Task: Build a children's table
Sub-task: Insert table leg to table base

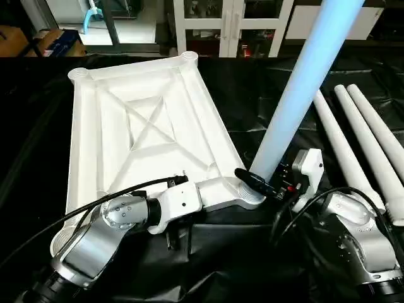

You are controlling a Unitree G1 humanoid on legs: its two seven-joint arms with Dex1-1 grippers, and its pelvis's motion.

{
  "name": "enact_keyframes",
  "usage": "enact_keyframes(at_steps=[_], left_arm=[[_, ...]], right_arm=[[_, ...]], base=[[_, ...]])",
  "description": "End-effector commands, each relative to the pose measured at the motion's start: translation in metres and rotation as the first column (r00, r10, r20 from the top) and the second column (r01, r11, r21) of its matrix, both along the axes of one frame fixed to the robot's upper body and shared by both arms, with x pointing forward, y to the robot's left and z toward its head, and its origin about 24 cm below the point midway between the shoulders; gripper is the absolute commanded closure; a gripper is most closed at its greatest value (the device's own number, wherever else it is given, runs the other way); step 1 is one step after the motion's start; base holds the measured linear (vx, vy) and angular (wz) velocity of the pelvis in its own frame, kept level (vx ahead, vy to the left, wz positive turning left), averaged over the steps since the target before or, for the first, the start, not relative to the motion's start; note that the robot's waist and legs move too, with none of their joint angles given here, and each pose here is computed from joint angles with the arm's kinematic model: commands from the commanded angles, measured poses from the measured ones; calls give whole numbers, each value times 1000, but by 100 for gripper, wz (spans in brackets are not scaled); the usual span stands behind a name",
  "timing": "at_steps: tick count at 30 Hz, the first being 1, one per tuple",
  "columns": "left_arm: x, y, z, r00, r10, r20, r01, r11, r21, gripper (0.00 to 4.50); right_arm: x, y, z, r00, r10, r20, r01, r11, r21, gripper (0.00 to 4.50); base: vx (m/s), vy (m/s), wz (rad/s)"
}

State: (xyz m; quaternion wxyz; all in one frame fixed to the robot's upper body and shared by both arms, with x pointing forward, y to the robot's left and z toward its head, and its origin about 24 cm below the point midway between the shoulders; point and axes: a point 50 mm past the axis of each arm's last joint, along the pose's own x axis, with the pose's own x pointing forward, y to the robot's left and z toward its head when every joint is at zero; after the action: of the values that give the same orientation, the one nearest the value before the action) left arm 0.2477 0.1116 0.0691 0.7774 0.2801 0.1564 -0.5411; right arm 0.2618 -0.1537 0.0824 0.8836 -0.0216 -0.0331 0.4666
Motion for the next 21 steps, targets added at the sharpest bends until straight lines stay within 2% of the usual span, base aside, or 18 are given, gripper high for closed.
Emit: enact_keyframes(at_steps=[1, 8, 13, 19, 20, 21], left_arm=[[-1, 5, -22, 994, 88, -68, -87, 996, 22, 450], [0, 4, -23, 993, 94, -69, -92, 995, 21, 450], [0, 2, -21, 988, 123, -90, -124, 992, -5, 450], [7, -9, -17, 977, 190, -93, -194, 980, -42, 450], [15, -17, -14, 969, 232, -80, -237, 969, -63, 450], [15, -17, -14, 969, 233, -80, -238, 969, -64, 450]], right_arm=[[-16, -4, -57, 961, -31, -274, 0, 994, -112, 265], [-16, -3, -57, 963, -39, -268, 7, 993, -122, 265], [-7, -6, -59, 953, -176, -248, 143, 979, -146, 265], [6, -7, -60, 905, -360, -227, 334, 931, -145, 265], [15, -6, -61, 868, -447, -219, 422, 894, -152, 265], [15, -5, -61, 866, -449, -218, 424, 893, -152, 265]], base=[[0, 0, 0], [0, 0, 0], [0, 0, 0], [-31, 15, -3], [-96, 39, -5], [-147, 20, 10]])
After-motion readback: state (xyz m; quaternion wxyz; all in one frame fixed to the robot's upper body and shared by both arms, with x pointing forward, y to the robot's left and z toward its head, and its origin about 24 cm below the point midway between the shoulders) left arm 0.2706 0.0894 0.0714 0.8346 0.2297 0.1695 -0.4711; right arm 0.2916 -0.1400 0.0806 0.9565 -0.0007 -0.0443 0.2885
